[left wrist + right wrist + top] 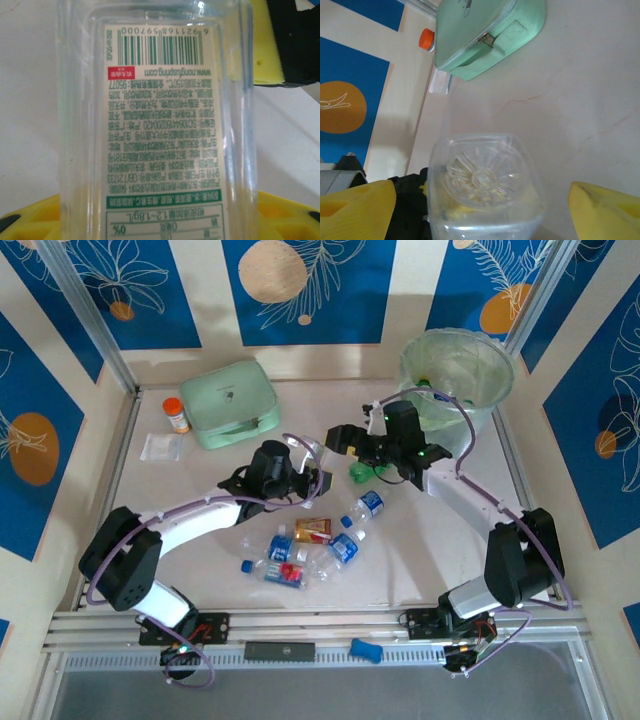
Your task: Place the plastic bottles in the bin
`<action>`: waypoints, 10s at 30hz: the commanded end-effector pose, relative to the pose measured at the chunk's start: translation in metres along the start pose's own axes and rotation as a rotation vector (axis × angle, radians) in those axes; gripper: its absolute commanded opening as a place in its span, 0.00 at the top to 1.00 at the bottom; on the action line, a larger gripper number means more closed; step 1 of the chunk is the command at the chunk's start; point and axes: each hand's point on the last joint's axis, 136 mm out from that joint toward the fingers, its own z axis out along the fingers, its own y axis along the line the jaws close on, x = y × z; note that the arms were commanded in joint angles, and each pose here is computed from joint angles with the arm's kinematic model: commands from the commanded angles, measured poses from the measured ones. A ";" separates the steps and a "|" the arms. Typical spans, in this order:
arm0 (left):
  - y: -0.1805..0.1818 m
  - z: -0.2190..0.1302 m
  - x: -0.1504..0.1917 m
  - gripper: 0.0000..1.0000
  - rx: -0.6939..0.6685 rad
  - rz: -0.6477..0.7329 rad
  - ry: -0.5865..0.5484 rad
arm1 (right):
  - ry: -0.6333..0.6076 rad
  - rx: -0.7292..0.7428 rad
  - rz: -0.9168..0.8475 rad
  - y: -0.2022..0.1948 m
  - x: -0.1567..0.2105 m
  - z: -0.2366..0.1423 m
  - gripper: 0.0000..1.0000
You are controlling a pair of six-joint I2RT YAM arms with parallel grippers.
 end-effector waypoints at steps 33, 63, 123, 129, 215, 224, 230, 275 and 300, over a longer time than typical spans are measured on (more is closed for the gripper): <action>-0.003 -0.030 -0.021 0.03 -0.004 -0.044 -0.123 | 0.070 -0.019 0.000 0.005 0.009 0.020 0.45; 0.109 -0.060 0.010 0.00 -0.273 -0.438 -0.159 | -0.610 0.135 -0.147 0.038 -0.181 -0.211 0.50; 0.109 -0.068 0.025 0.00 -0.273 -0.468 -0.145 | -0.844 0.508 0.022 -0.094 -0.274 -0.240 0.21; 0.112 -0.070 0.021 0.00 -0.286 -0.456 -0.158 | -0.876 0.473 -0.041 -0.061 -0.256 -0.257 0.21; 0.142 -0.112 0.041 0.00 -0.416 -0.469 -0.217 | -0.136 0.469 0.061 -0.117 -0.029 0.067 0.48; 0.144 -0.113 0.034 0.00 -0.413 -0.505 -0.240 | -0.100 0.299 -0.192 -0.033 -0.029 0.043 0.49; 0.143 -0.102 0.033 0.00 -0.373 -0.549 -0.239 | -0.142 0.265 -0.223 -0.004 -0.049 -0.003 0.50; 0.073 -0.027 0.031 0.00 -0.171 -0.355 0.012 | -0.509 0.574 0.070 -0.143 -0.257 -0.216 0.41; 0.064 -0.025 0.018 0.00 -0.127 -0.362 -0.008 | -0.534 0.425 -0.128 -0.030 -0.192 -0.206 0.10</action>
